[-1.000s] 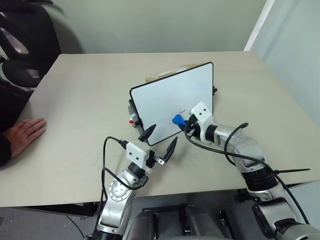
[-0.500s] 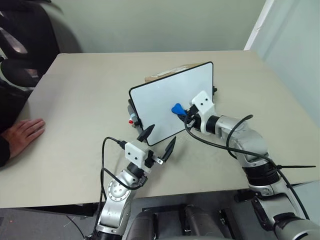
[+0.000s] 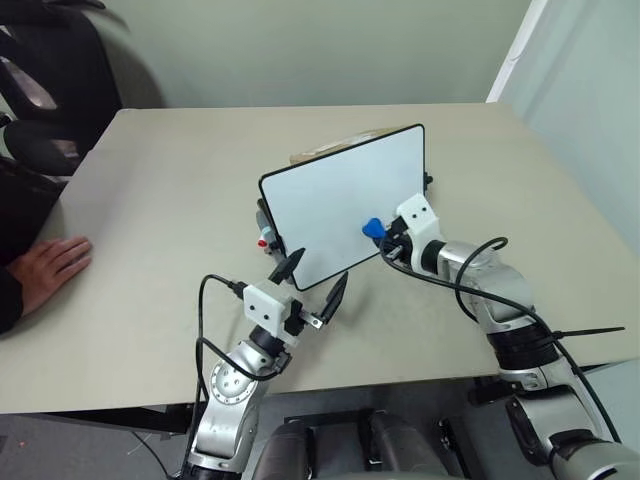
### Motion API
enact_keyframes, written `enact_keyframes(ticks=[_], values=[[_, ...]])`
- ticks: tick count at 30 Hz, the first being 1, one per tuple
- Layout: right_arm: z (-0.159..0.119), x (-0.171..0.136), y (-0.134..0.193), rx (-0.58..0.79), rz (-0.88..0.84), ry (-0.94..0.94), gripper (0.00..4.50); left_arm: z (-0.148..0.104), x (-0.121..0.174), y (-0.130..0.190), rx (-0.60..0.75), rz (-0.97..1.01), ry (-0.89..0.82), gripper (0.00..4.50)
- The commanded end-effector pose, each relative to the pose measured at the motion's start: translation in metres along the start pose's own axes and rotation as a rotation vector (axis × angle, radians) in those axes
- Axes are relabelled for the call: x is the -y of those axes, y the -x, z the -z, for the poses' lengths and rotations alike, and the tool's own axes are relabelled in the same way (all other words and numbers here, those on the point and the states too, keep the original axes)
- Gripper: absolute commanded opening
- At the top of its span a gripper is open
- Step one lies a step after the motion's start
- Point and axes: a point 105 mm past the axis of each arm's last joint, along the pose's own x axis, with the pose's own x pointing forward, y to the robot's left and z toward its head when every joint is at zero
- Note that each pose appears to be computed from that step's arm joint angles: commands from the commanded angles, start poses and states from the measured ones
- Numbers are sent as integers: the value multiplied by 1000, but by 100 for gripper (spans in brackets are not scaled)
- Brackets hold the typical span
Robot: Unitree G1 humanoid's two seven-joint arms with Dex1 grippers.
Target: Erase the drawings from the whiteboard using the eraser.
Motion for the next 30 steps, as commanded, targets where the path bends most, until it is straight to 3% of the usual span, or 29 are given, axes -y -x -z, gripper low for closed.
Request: enact_keyframes(ticks=[1,8,14,17,22,30], values=[[-3,17,6,4,81,5,82,-14,2,-2,47,7,-14,450],[-18,7,4,38,49,47,82,-12,2,-4,42,16,-18,450],[-54,-48,8,165,-151,144,82,-10,2,-5,40,20,-21,450],[-61,-56,10,182,-175,151,82,-9,2,-6,38,22,-23,450],[-60,-34,14,180,-91,132,82,-8,3,-7,36,25,-23,450],[-49,24,72,197,96,55,82,-7,7,-7,37,24,-16,450]])
